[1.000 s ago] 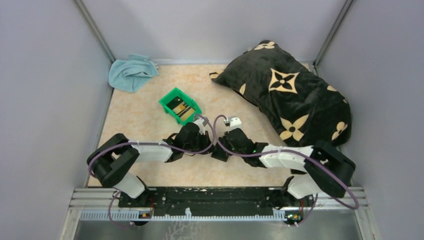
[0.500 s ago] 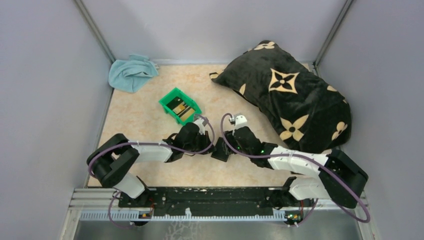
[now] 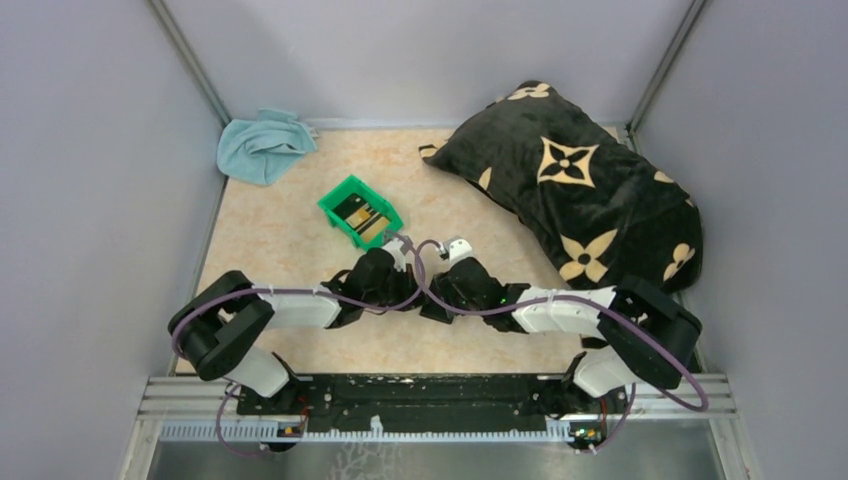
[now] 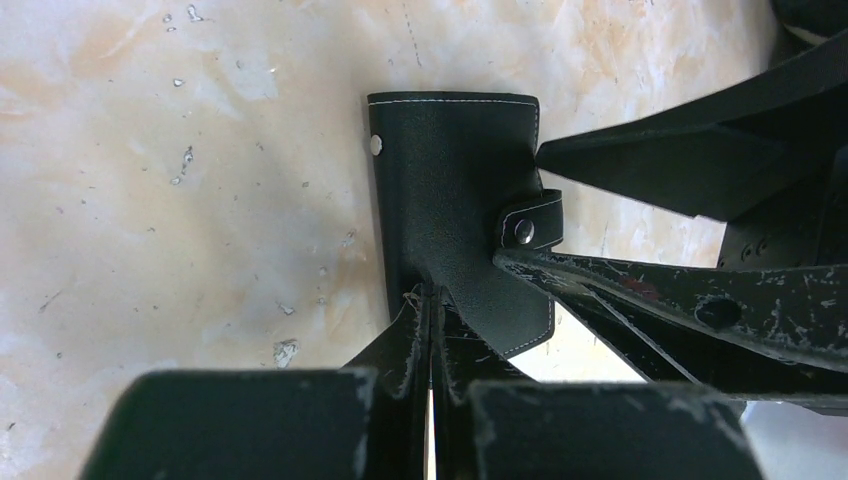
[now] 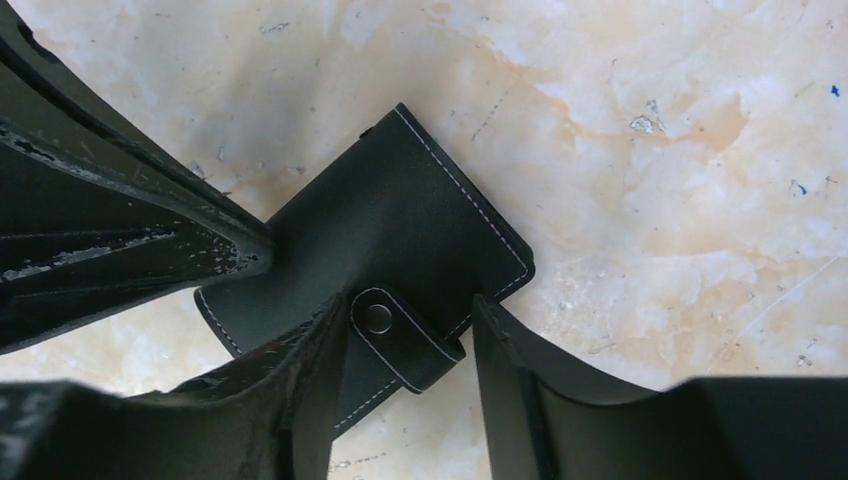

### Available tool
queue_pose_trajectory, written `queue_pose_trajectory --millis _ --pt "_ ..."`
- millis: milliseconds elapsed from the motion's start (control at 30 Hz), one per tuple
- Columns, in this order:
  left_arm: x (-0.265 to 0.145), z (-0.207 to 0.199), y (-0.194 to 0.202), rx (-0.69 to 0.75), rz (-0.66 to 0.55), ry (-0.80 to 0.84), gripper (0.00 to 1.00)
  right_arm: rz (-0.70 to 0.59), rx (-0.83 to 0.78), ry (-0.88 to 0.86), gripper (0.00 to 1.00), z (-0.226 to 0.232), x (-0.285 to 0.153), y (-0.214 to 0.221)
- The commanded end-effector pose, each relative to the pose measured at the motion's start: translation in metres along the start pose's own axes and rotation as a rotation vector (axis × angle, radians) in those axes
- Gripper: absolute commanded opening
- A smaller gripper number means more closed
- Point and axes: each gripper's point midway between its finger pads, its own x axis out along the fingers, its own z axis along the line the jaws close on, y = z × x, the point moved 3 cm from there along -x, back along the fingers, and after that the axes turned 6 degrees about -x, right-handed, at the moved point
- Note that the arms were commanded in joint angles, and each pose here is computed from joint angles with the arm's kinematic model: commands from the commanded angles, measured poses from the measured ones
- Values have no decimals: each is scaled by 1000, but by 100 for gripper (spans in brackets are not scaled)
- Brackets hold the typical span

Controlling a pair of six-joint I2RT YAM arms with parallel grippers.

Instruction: Take the credit cards out of the card holder

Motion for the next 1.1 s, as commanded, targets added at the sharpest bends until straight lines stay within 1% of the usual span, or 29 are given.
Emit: queue_pose_trajectory --millis 0,67,200,300,433,533,667,800,833,900,967,1067 --pt "-3 8 5 -9 1 -24 0 -7 -39 -21 42 15 5 -1" --pt "-3 7 5 -9 2 -20 0 24 -37 -6 33 13 7 8" --pt "-3 8 3 -3 -3 -21 0 60 -19 18 1 10 9 19" --pt "-3 8 3 -3 0 -21 0 56 -3 -12 0 15 9 18" --pt "-3 8 3 -6 0 -17 0 19 22 -63 0 23 6 8" --pt "-4 9 4 -9 -1 -20 0 -43 66 -100 0 24 -4 -4" --pt "-7 9 4 -11 -7 -20 0 -160 171 -171 0 16 -30 -25" --pt "-10 7 0 -14 -25 -14 0 -209 208 -110 0 -4 -50 -28" --pt "-10 7 0 -14 -27 -14 0 -208 203 -94 0 -8 -53 -25" --pt "-11 2 -3 -19 -28 -3 4 -192 199 -48 0 -17 -55 -16" --pt "-12 -4 -7 -18 -29 20 6 -182 193 -20 0 -22 -57 -11" --pt "-12 -8 -13 -3 -48 30 5 -189 165 -31 0 -20 -60 -16"
